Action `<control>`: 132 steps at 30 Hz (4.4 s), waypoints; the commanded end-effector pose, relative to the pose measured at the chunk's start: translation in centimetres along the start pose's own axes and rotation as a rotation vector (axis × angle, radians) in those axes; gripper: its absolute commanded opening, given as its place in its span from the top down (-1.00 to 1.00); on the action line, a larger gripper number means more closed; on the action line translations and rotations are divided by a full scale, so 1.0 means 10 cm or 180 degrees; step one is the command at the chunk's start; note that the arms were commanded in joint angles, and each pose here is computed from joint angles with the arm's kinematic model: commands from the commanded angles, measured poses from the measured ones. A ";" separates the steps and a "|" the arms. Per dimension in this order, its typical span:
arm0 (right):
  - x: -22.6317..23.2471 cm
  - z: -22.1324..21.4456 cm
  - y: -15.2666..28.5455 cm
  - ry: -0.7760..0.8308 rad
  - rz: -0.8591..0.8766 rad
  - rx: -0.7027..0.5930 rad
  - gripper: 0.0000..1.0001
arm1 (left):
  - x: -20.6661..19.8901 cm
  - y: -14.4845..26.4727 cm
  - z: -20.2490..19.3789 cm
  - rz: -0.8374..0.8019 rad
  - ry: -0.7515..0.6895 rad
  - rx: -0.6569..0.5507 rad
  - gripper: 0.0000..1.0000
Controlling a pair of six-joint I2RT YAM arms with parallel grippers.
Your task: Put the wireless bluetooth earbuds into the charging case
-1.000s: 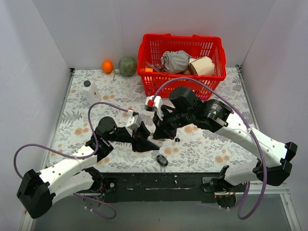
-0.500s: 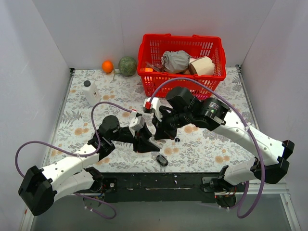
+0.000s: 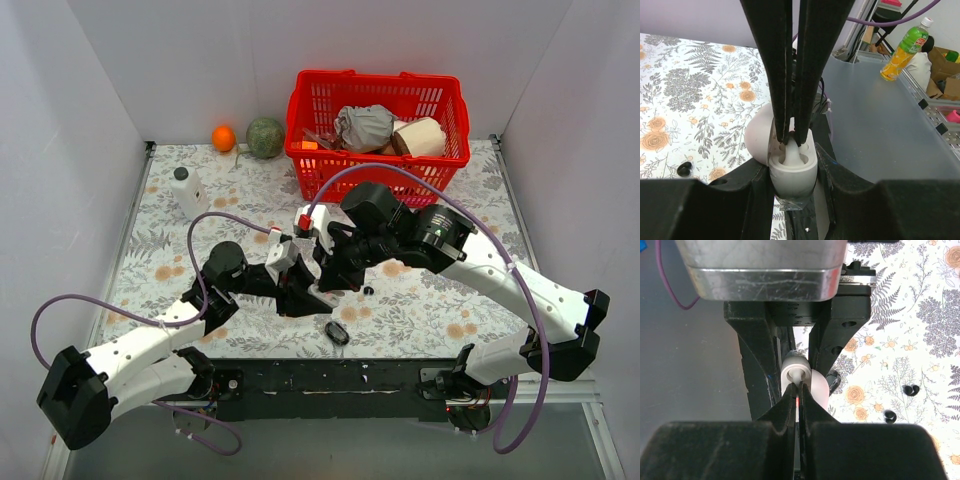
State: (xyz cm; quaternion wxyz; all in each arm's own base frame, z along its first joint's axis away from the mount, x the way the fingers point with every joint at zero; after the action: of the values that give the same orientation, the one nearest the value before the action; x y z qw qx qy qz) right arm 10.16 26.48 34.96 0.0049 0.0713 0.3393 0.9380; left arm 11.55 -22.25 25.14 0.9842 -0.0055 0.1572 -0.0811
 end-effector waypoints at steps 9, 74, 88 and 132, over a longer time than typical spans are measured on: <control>0.07 0.16 0.01 0.0047 -0.0044 -0.0241 0.87 | -0.04 -0.01 0.19 0.0088 -0.0290 -0.0361 1.00; -0.51 -0.04 0.53 -0.0834 -0.2012 -0.1087 0.97 | 0.30 0.10 0.23 0.1432 0.0103 -0.0736 1.00; -0.57 -0.86 0.07 -0.1389 -0.1953 -0.1051 0.88 | 1.65 0.53 -0.55 0.3163 0.2231 -0.0265 1.00; -0.64 -1.31 -0.10 -0.1635 -0.2309 -0.1117 -0.09 | 0.95 0.88 -0.39 0.3407 0.2917 -0.0739 -0.96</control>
State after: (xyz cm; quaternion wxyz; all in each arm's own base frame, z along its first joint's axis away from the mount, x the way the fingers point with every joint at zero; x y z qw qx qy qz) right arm 14.01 18.28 22.35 0.4070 0.1755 0.2152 0.8702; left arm 22.86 -12.55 18.00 0.6676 -0.0117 0.4833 0.5662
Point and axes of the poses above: each gripper's point midway between its finger pads, its own y axis back along the fingers, its own x axis along the line the jaws close on, z = x × y, the point moved 8 cm from there along y, back along the fingers, and after that the axes turned 5 degrees about y, right-handed, at the moved point
